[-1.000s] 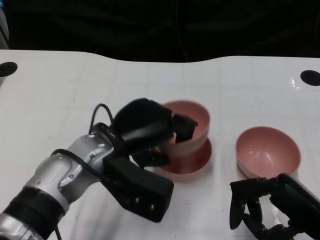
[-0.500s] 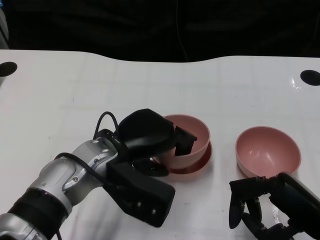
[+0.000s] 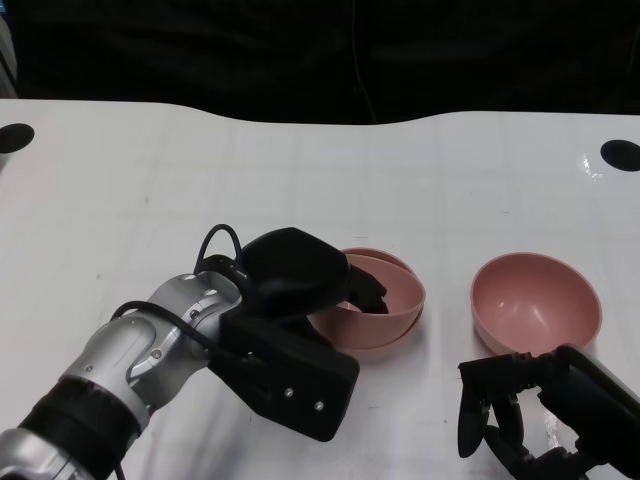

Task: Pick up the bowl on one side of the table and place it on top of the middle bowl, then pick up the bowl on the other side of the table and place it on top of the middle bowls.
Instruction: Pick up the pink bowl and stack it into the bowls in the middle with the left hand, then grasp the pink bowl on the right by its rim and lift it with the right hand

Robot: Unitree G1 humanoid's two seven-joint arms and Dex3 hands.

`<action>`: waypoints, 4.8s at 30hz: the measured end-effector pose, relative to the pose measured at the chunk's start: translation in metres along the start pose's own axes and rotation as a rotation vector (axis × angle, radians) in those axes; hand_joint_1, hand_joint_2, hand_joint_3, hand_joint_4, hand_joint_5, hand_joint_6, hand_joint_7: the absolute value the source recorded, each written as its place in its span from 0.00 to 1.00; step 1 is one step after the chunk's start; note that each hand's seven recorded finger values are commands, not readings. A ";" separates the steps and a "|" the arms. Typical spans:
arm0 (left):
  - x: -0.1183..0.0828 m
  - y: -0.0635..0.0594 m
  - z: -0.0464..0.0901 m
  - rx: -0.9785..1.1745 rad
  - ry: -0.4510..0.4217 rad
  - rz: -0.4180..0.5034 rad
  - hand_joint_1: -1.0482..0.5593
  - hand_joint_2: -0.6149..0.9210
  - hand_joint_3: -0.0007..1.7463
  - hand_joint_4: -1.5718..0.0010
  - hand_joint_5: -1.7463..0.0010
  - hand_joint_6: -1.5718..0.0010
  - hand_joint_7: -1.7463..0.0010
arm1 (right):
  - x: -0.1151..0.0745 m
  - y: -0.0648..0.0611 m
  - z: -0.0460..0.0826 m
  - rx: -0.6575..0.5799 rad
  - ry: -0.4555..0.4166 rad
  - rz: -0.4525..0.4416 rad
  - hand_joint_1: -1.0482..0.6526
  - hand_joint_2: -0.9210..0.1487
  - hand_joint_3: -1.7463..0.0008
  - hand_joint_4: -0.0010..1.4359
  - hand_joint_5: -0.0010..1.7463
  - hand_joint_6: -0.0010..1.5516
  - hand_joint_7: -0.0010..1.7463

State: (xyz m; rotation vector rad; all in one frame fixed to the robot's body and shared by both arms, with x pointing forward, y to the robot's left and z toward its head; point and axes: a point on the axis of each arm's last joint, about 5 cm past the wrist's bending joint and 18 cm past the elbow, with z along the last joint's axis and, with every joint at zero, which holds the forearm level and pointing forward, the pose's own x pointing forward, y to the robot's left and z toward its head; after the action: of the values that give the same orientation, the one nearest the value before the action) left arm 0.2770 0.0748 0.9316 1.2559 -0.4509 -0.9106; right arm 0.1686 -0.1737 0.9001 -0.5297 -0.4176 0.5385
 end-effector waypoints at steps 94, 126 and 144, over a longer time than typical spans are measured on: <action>-0.151 -0.084 0.040 -1.009 0.203 0.964 0.75 0.56 0.97 0.36 0.00 0.44 0.07 | 0.003 -0.013 0.000 -0.334 0.118 -0.212 0.42 0.12 0.97 0.26 0.38 0.35 0.13; -0.147 -0.084 0.045 -0.990 0.174 0.901 0.75 0.54 0.99 0.37 0.00 0.42 0.11 | 0.035 -0.026 -0.006 -0.794 0.545 0.208 0.34 0.06 1.00 0.31 0.19 0.30 0.03; -0.146 -0.084 0.045 -0.991 0.171 0.898 0.70 0.55 0.97 0.39 0.00 0.44 0.12 | 0.066 -0.016 -0.060 -0.939 0.420 0.168 0.49 0.00 0.99 0.54 0.96 0.84 0.08</action>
State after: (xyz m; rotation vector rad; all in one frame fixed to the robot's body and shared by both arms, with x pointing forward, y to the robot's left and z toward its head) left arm 0.1305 0.1594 0.8911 0.1415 -0.3005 -0.1588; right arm 0.2560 -0.1686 0.8774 -1.5613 -0.2009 0.3510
